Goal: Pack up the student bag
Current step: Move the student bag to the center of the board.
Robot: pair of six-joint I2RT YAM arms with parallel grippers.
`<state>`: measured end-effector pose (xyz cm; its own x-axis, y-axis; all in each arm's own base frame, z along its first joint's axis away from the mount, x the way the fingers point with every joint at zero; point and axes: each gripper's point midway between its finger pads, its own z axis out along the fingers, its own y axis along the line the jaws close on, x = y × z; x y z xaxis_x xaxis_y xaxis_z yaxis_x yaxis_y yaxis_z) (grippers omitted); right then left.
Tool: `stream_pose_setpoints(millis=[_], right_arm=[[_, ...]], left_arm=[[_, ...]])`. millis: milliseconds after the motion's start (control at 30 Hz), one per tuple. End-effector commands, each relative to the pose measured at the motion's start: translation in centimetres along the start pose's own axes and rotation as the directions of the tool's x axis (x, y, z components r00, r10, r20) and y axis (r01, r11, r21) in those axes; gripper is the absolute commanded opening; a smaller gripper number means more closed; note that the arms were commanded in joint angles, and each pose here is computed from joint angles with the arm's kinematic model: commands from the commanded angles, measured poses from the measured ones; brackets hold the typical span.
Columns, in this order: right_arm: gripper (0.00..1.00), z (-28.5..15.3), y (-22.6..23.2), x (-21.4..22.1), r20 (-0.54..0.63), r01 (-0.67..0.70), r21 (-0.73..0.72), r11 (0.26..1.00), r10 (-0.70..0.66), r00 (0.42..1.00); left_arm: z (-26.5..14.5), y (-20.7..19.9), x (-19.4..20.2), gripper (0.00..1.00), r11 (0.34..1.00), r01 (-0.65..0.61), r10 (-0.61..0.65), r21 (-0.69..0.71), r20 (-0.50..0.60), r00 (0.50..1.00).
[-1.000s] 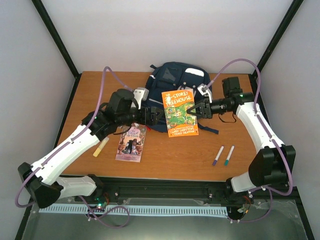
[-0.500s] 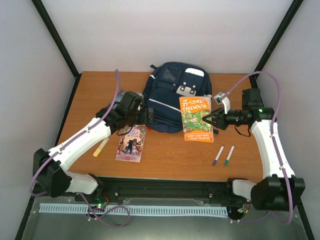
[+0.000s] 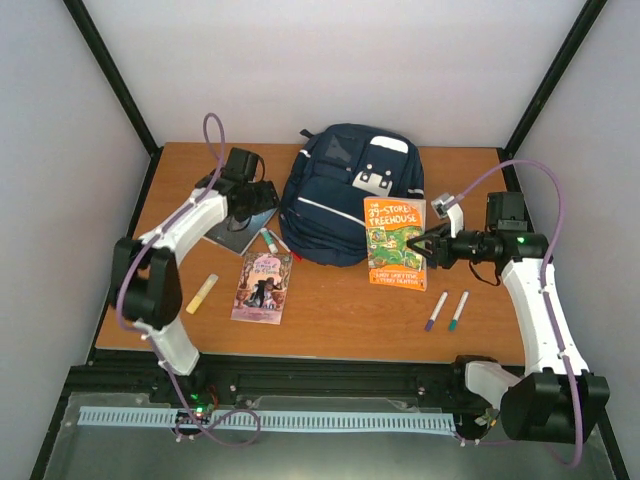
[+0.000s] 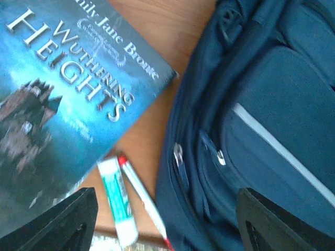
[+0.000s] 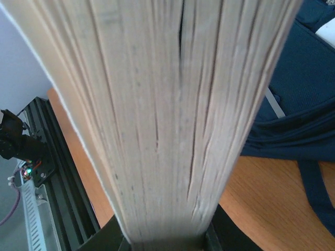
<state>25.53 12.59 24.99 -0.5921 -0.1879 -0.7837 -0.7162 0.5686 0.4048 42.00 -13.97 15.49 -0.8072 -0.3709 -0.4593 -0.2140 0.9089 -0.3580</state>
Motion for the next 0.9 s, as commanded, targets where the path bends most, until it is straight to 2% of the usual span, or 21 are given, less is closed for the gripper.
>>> stream_pose_setpoints(millis=[0, 100, 233, 500, 633, 733, 867], right_arm=[[0.03, -0.4, 0.5, -1.3, 0.074, 0.061, -0.011, 0.998, -0.06, 0.995], [0.03, -0.3, -0.2, -1.2, 0.064, 0.053, 0.014, 0.998, -0.054, 0.996], [0.03, 0.1, -0.9, -1.1, 0.05, 0.029, 0.008, 1.0, -0.029, 0.998], [0.03, 0.0, -1.3, -1.7, 0.043, 0.007, 0.006, 1.0, -0.007, 0.999], [0.03, 0.0, -1.8, -1.3, 0.034, 0.008, 0.034, 0.999, -0.009, 0.999], [0.03, -0.2, -2.5, -0.6, 0.036, 0.004, 0.082, 0.997, -0.007, 0.999], [0.03, -1.4, -2.7, -1.1, 0.062, 0.019, 0.142, 0.99, -0.028, 0.998]], left_arm=[[3.4, -1.9, -3.9, 0.76, 0.995, 0.001, 0.0, 0.097, -0.01, 1.0], [6.0, -2.2, -5.4, 0.75, 0.996, 0.0, 0.003, 0.086, -0.034, 0.999], [8.8, -1.9, -6.9, 0.64, 1.0, 0.006, -0.005, 0.026, -0.039, 0.999], [13.3, -1.7, -5.2, 0.65, 0.999, 0.029, -0.026, 0.019, -0.139, 0.99], [13.4, -2.3, -3.3, 0.54, 0.995, 0.061, -0.048, 0.076, -0.16, 0.986], [12.8, -3.8, -1.8, 0.44, 0.991, 0.032, -0.013, 0.126, -0.147, 0.989], [12.0, -6.1, 0.7, 0.2, 0.986, -0.035, 0.064, 0.166, -0.17, 0.983]])
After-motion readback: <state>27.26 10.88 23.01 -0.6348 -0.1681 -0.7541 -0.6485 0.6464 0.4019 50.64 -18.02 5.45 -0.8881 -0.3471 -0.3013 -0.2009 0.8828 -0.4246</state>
